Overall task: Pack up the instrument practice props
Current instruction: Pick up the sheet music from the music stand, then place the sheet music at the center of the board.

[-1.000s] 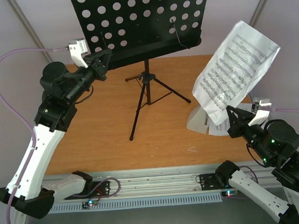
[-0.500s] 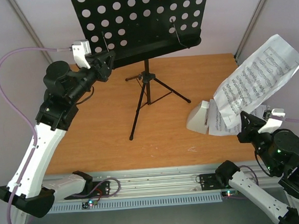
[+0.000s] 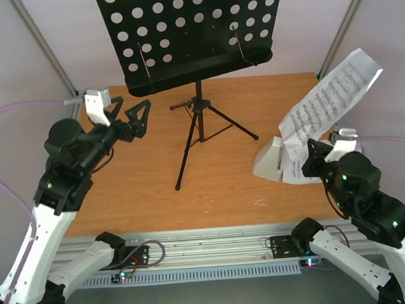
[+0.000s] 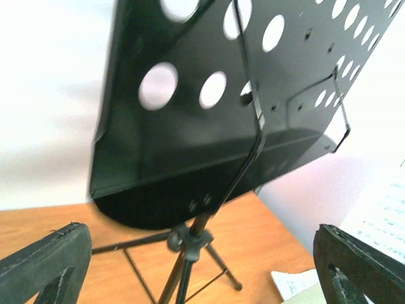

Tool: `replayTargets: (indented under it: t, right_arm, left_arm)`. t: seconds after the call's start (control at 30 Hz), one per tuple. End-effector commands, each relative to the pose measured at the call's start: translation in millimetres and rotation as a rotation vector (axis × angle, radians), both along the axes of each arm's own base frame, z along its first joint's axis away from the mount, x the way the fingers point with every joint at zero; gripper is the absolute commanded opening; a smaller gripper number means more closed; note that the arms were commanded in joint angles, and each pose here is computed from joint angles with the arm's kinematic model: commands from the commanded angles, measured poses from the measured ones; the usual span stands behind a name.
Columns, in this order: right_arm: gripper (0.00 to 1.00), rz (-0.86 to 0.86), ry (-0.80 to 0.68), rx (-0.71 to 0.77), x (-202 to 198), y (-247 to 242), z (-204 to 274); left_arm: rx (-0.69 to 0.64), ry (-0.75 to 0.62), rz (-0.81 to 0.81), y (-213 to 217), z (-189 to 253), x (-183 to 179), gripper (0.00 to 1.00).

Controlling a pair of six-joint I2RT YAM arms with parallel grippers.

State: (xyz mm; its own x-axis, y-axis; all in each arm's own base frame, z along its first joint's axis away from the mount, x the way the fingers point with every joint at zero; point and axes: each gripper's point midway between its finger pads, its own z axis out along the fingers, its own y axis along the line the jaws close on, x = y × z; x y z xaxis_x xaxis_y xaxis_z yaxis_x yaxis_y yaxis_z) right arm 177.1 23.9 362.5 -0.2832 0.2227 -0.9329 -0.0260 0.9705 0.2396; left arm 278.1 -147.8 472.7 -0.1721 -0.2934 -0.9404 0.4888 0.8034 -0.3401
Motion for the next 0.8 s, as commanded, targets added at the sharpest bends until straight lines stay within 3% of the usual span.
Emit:
replayTargets:
  t: [0.0, 0.23, 0.37, 0.53, 0.77]
  right_arm:
    - [0.01, -0.015, -0.058, -0.016, 30, 15, 16]
    - [0.01, -0.028, -0.085, -0.048, 77, 35, 42]
    - [0.01, -0.038, -0.021, 0.08, 111, 23, 42]
    - [0.01, -0.129, 0.124, 0.355, 150, -21, -13]
    - [0.01, -0.301, 0.219, 0.653, 151, -68, -112]
  left_arm:
    - [0.093, 0.0, 0.116, 28, -33, -11, 0.98]
    - [0.231, 0.051, 0.234, 53, -97, -15, 0.99]
    - [0.262, 0.059, 0.217, 53, -105, -18, 0.99]
    - [0.295, 0.042, 0.197, 53, -103, -26, 0.99]
    - [0.365, 0.038, 0.234, 63, -116, -29, 0.99]
